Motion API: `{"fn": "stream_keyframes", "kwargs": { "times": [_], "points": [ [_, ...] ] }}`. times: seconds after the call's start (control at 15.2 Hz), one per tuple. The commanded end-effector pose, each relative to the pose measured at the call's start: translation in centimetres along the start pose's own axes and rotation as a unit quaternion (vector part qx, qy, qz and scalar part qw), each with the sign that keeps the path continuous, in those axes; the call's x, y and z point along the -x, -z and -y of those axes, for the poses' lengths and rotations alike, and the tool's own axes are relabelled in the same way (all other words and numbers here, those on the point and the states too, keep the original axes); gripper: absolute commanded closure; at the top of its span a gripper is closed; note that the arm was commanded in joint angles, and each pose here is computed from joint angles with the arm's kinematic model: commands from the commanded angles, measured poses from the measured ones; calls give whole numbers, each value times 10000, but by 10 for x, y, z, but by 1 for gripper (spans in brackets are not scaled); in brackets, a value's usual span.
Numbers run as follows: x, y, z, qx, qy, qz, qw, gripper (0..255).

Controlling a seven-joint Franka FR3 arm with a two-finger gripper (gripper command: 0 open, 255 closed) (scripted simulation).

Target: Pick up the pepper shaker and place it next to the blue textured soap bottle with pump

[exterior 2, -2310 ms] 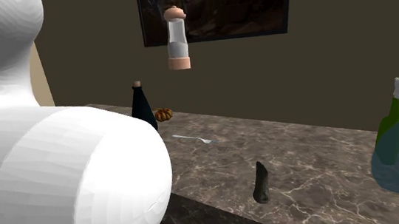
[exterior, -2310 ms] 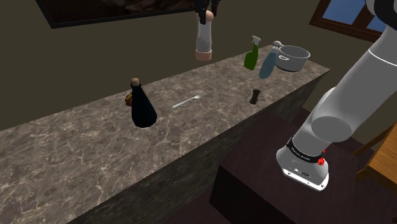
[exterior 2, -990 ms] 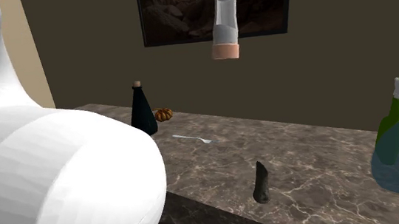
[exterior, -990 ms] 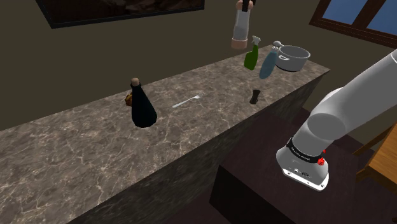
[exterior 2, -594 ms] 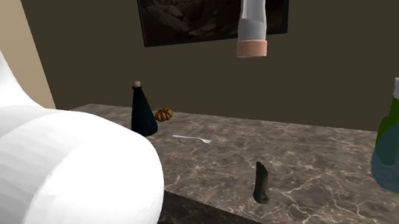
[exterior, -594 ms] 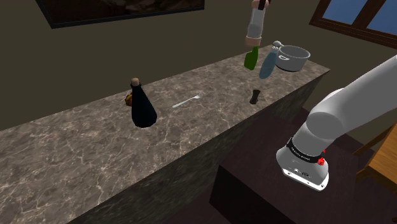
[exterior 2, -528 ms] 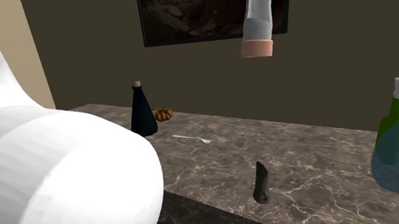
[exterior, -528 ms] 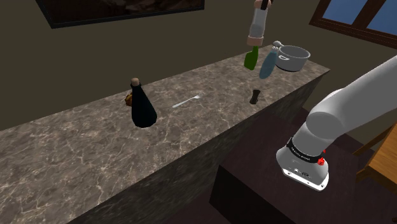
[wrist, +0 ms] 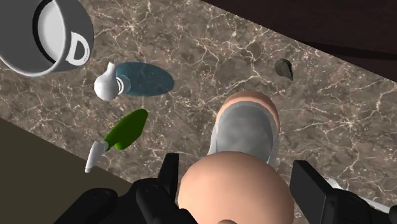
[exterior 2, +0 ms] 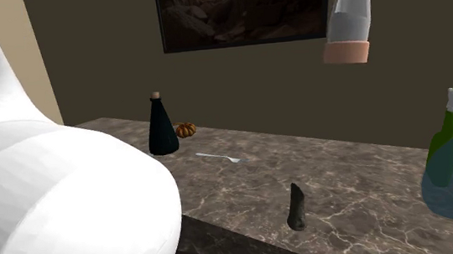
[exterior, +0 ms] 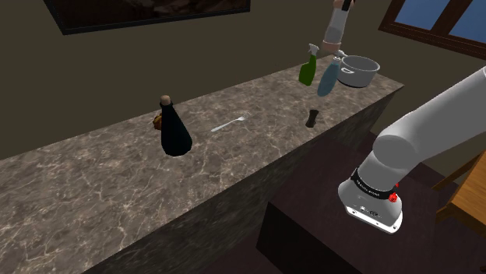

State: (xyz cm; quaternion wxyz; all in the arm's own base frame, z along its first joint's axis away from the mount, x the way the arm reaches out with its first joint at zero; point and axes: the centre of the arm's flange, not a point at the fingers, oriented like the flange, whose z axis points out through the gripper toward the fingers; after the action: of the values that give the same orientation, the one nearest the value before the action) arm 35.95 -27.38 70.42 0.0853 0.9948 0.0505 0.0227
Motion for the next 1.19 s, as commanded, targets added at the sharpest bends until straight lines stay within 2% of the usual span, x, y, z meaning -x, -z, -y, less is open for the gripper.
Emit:
{"fn": "stream_keyframes", "kwargs": {
  "times": [0.0,1.12],
  "points": [
    [15,-3,-21,3,9,0,10000,255],
    [130,-32,-211,3,9,0,10000,255]
  ]
}}
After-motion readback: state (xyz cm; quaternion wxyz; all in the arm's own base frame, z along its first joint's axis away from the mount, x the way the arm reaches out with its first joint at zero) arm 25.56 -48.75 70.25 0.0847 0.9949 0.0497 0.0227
